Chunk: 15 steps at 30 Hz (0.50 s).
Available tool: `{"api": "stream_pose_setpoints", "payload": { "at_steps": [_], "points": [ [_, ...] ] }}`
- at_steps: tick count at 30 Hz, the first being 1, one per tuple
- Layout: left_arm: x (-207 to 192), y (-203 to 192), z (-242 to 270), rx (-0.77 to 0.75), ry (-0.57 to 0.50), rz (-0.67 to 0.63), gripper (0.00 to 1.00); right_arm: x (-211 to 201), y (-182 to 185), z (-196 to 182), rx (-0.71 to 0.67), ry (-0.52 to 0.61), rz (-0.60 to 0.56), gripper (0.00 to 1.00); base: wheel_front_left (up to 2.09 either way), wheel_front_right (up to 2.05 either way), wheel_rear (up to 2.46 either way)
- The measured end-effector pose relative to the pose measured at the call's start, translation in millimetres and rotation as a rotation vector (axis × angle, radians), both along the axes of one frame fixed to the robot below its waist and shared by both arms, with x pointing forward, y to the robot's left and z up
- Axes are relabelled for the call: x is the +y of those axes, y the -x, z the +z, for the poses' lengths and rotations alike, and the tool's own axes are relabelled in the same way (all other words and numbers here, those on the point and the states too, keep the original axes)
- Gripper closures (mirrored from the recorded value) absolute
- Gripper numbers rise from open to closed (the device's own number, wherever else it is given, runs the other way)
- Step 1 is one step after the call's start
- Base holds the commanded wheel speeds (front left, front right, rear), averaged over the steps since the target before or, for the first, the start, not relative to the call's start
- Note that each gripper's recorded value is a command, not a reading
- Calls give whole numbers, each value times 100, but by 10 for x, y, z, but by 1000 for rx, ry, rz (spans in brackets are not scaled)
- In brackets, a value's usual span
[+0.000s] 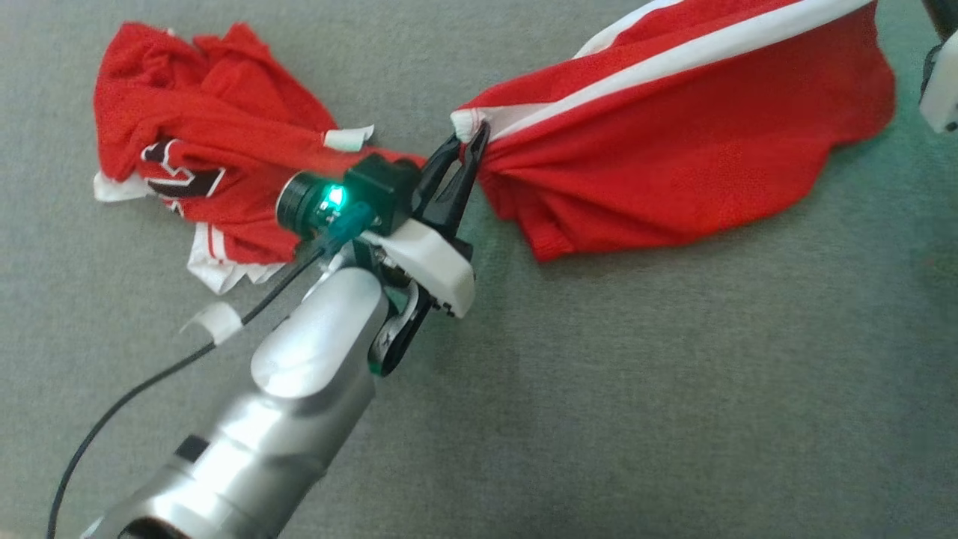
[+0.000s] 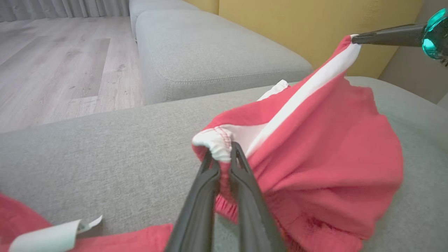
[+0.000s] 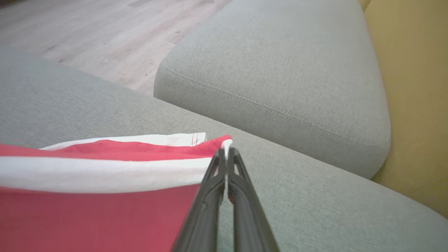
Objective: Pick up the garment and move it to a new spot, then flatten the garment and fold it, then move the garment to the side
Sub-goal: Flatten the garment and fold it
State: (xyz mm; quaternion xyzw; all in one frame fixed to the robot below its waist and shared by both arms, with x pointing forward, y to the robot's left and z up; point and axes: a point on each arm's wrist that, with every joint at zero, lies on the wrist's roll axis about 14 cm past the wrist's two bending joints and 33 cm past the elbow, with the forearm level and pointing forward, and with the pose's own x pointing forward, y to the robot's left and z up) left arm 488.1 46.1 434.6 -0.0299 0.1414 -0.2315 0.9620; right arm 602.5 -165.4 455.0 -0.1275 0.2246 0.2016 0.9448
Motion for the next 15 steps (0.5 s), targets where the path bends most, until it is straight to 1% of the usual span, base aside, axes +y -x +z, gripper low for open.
{"api": "stream_pose_setpoints", "payload": {
  "at_steps": [5,12,13,14,15],
  "points": [
    [59,-86,-123,13,-16,10,100,138,-133,-232,16,2,27,100,0,0,0],
    [149,-180,-206,13,-35,29,100,253,-340,-365,1,6,43,100,0,0,0],
    [170,-193,-209,11,-36,35,79,280,-380,-343,-22,-5,47,66,0,0,0],
    [194,-202,-220,13,-38,41,38,306,-422,-317,-44,-25,43,0,0,0,0],
    [209,-211,-224,13,-39,45,10,332,-453,-304,-53,-39,39,0,0,0,0]
  ]
}}
